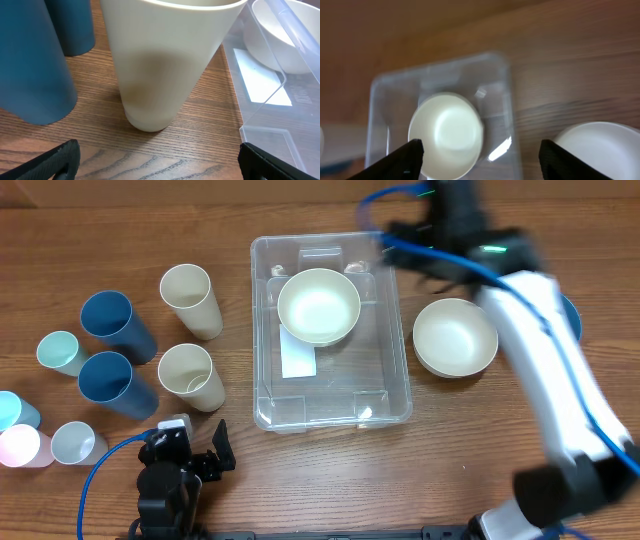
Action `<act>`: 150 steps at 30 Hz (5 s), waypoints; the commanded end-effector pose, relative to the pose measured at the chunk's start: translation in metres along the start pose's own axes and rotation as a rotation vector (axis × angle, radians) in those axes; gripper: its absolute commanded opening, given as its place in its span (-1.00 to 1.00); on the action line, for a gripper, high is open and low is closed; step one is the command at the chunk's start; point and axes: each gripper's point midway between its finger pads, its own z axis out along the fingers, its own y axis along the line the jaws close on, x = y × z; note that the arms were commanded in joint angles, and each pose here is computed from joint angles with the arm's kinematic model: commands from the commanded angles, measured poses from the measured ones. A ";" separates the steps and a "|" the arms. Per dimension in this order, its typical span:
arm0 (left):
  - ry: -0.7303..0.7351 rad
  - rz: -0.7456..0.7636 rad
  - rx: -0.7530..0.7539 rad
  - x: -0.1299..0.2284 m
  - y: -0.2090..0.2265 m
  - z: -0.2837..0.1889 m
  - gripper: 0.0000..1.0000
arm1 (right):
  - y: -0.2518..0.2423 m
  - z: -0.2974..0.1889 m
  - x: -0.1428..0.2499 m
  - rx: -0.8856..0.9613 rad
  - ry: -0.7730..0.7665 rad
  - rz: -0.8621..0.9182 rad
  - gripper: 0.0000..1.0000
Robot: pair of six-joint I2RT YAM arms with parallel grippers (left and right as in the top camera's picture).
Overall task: Pack container
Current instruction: 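Carry the cream bowl with the right gripper into the clear bin and release, then move the right gripper to the blue bowl and grasp its rim, then place the blue bowl into the cream bowl in the bin, release, then grasp the remaining cream bowl rim with the right gripper, then stack the cream bowl onto the bowls in the bin, release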
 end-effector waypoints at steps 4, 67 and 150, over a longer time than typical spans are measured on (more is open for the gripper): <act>-0.006 -0.012 0.006 -0.001 -0.001 0.000 1.00 | -0.206 -0.075 -0.017 0.358 -0.064 0.478 0.70; -0.006 -0.012 0.006 -0.001 -0.001 0.000 1.00 | -0.028 -0.022 0.008 -0.006 -0.018 0.176 0.59; -0.156 -0.123 0.340 -0.064 -0.061 -0.039 1.00 | -0.226 -0.142 -0.013 0.305 -0.179 0.690 1.00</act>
